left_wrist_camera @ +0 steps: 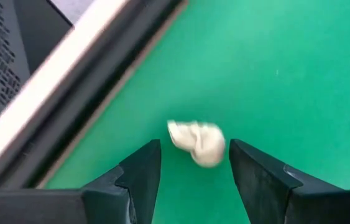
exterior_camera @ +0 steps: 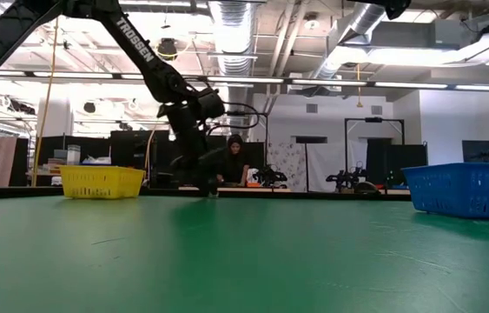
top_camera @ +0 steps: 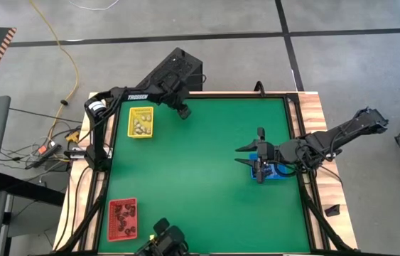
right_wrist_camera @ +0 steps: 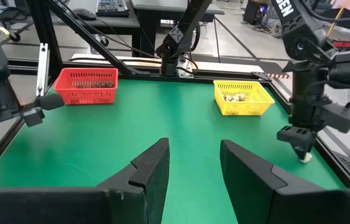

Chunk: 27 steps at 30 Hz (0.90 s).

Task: Sort Halloween decoration
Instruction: Put the white skull toy into the yellow bin

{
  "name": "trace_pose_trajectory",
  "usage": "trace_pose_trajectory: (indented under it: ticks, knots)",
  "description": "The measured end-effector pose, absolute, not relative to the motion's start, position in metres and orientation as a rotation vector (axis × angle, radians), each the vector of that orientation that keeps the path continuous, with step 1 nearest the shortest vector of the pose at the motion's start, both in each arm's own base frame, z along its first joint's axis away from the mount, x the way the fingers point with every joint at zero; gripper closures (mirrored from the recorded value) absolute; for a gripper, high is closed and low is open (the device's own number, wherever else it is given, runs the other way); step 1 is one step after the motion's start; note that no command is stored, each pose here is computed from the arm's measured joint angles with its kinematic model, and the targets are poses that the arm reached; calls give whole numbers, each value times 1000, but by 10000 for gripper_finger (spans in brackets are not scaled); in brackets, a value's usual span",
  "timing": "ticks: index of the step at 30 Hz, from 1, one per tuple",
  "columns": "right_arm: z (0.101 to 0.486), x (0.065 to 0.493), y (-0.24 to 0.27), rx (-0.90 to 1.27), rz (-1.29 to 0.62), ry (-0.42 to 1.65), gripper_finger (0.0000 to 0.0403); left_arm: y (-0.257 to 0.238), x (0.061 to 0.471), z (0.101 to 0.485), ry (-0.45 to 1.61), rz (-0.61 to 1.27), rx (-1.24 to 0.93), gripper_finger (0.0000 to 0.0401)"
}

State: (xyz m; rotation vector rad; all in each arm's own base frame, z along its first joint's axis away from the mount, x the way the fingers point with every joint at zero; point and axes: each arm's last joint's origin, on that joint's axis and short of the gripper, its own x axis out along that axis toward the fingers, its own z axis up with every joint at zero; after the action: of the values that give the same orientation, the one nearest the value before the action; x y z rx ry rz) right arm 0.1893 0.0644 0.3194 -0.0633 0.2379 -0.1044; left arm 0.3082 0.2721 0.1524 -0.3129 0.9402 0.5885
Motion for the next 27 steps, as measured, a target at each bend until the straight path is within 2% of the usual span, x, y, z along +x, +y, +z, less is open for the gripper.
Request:
trace_pose_trajectory:
  ticks: [8, 15, 27]
  knots:
    - [319, 189, 64, -63, -105, 238, 230, 277, 312, 163, 890, 744, -399, 221]
    - [319, 189, 64, -62, -105, 238, 230, 272, 316, 161, 854, 787, -461, 221]
    - [319, 189, 64, -25, -109, 236, 230, 251, 333, 159, 849, 893, -418, 221]
